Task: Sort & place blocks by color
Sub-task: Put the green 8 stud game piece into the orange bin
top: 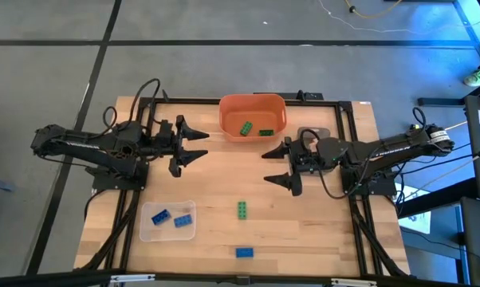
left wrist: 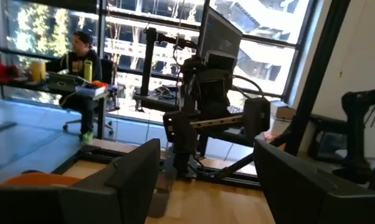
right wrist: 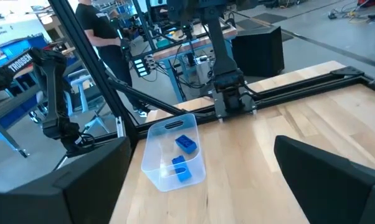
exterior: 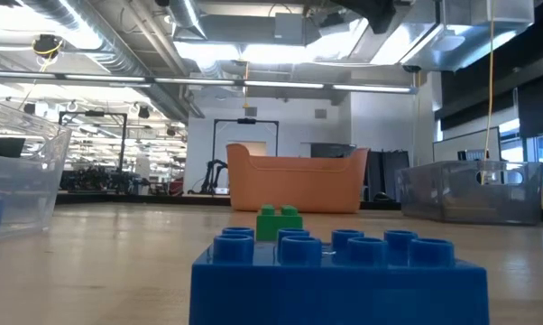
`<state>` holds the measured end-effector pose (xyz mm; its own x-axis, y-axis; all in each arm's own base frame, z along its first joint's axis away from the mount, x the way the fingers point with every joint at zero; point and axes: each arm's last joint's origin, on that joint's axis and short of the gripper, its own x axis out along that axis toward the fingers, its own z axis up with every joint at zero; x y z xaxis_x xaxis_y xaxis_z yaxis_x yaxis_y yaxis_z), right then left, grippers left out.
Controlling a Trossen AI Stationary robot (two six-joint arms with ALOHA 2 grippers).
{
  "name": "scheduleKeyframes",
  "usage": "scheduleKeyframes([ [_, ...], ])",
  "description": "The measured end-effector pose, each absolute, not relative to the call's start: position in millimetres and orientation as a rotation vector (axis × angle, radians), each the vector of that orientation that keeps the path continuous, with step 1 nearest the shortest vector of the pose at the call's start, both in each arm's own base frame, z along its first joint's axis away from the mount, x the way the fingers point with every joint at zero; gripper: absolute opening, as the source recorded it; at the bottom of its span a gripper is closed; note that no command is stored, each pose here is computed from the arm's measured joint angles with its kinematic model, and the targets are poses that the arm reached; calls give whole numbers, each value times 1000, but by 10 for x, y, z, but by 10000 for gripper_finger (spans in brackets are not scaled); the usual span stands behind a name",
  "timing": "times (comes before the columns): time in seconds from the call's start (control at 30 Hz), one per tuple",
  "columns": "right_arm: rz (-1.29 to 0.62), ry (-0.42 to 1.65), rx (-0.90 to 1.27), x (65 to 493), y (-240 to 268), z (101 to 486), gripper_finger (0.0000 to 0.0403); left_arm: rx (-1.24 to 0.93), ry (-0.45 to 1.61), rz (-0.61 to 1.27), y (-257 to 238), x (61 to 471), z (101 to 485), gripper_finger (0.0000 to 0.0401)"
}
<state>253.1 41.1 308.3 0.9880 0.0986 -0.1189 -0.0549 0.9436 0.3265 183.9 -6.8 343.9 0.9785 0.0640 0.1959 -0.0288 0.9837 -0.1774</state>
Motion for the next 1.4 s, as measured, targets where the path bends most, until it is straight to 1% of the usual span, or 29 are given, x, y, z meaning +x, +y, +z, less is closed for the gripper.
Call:
scheduleKeyframes([
  [0.1,80,134,314,2531,411,3083,398,-140,-194,63,-65,1853,3429,250],
  [0.33,80,135,322,2531,411,3082,398,-142,-197,73,-63,1852,3432,250],
  [0.43,79,136,348,2531,412,3082,398,-210,-202,100,-53,1852,3431,250],
  [0.53,78,137,360,2531,412,3082,398,-252,-191,89,-57,1882,3412,250],
  [0.63,77,137,373,2528,411,3084,398,-247,-123,59,-114,1926,3344,250],
  [0.7,78,133,374,2517,409,3097,398,-238,-41,39,-162,1963,3340,250],
  [0.8,83,109,377,2468,401,3152,398,-206,145,-16,-264,2086,3293,250],
  [0.93,93,61,383,2367,384,3260,398,-73,387,-150,-452,2322,3172,250],
  [1.07,103,8,389,2256,365,3370,398,166,554,-314,-682,2587,2955,250],
  [1.2,110,-30,400,2175,351,3445,398,446,584,-429,-899,2875,2756,250],
  [1.3,114,-44,452,2150,346,3473,398,664,626,-494,-1004,3090,2537,250],
  [1.4,114,-41,478,2151,346,3471,398,826,651,-566,-1073,3285,2336,250],
])
